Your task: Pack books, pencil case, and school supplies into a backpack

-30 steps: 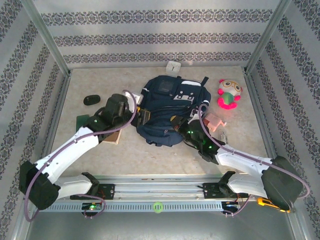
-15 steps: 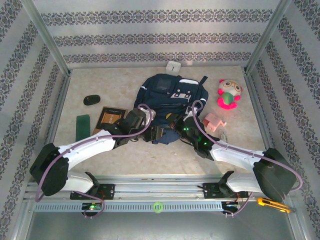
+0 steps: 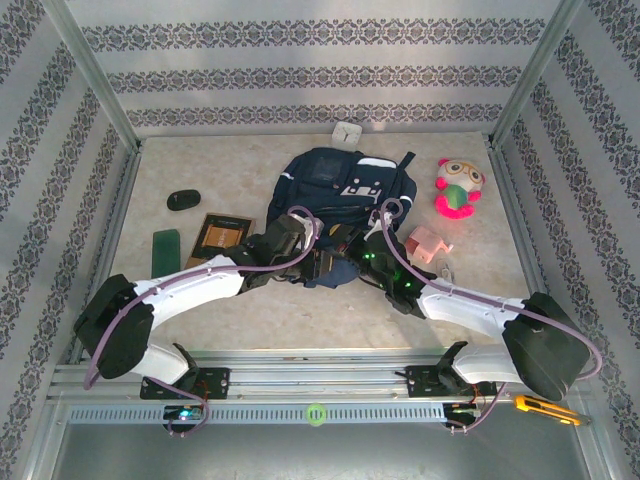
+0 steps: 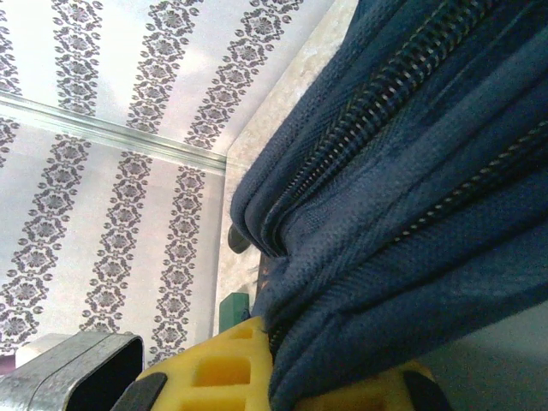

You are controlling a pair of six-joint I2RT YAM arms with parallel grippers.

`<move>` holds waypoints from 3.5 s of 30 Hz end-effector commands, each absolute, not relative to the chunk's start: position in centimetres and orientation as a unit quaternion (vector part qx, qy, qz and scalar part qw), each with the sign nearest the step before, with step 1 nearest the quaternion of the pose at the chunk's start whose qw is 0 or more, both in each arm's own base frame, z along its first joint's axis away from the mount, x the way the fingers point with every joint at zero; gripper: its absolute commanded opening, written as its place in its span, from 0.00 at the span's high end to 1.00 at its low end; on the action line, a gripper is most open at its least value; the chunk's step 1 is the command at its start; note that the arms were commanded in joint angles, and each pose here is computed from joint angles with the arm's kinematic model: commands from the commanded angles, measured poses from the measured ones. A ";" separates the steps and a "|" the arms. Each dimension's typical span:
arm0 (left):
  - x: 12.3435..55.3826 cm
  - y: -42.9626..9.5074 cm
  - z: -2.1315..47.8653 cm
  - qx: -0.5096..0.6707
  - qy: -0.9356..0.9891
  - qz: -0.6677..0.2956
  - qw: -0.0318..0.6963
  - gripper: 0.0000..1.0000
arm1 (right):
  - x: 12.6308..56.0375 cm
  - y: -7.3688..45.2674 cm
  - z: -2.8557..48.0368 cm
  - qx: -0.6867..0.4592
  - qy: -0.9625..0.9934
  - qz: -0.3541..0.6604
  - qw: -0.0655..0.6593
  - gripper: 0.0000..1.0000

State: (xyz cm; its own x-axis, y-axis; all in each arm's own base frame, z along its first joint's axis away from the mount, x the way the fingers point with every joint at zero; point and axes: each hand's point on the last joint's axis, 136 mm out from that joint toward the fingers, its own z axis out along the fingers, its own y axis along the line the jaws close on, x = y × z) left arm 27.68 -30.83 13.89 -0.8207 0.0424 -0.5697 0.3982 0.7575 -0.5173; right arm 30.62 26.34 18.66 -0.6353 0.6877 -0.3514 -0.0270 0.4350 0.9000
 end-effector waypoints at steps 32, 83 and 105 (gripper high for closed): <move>27.5 -28.6 14.3 -0.020 0.893 -0.395 0.214 1.00 | 26.9 29.9 19.0 0.020 0.771 0.516 0.372 1.00; 28.5 -15.7 11.9 0.116 0.948 -0.187 0.230 1.00 | 28.5 21.3 23.6 -0.003 0.751 0.617 0.235 1.00; 26.0 -19.8 15.4 0.137 0.905 -0.320 0.243 1.00 | 23.0 17.5 22.7 -0.273 0.863 0.206 0.372 0.38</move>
State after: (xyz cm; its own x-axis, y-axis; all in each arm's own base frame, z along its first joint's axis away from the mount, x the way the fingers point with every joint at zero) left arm 26.18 -18.94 14.04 -0.8736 0.0765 -0.4805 0.3363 0.8087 -0.4827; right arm 23.29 18.05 21.57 -0.7378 -0.1186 -0.6645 -0.4837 0.7796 0.3978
